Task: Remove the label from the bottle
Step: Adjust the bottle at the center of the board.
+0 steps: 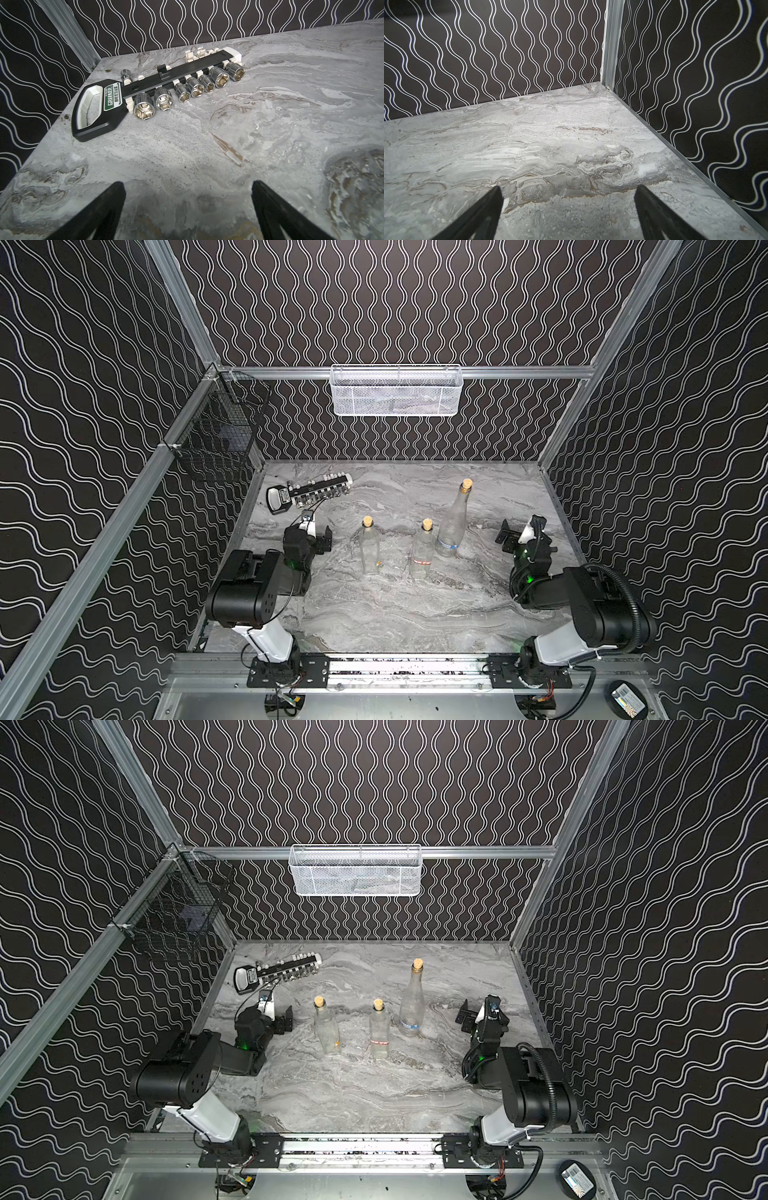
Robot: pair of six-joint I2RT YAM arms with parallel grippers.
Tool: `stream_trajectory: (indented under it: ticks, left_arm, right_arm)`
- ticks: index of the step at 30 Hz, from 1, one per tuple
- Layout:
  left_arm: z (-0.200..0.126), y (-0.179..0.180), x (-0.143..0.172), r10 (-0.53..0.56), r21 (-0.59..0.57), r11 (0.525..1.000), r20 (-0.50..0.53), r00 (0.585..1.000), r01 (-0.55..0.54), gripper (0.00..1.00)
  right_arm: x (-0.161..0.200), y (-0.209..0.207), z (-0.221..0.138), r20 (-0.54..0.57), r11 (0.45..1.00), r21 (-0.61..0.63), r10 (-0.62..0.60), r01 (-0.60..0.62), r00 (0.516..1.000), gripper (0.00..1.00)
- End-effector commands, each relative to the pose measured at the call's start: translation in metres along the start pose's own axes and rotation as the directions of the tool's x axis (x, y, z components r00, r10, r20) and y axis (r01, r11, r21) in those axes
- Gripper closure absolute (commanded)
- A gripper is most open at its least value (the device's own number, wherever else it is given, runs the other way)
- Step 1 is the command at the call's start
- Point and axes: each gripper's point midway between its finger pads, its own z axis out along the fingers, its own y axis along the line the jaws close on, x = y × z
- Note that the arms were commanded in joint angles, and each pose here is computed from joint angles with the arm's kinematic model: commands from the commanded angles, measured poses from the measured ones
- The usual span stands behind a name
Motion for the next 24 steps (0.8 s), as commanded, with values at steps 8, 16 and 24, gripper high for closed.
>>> stream_trajectory:
  ticks: [8, 16, 24]
  left_arm:
    - [0.000, -0.001, -0.004, 0.007, 0.009, 1.000, 0.014, 1.000, -0.007, 0.01]
    - [-0.011, 0.022, -0.016, -0.039, -0.111, 0.993, 0.033, 0.999, 0.043, 0.01]
    - [-0.044, 0.037, -0.083, -0.053, -0.148, 0.987, 0.103, 0.993, 0.068, 0.01]
  right_arm:
    - [-0.002, 0.001, -0.001, 0.009, 1.000, -0.005, 0.008, -0.008, 1.000, 0.00]
    - [-0.013, -0.004, -0.012, 0.039, 0.999, 0.010, 0.034, -0.035, 0.999, 0.00]
    - [-0.067, 0.001, -0.023, 0.104, 0.992, -0.022, 0.122, -0.120, 0.987, 0.00]
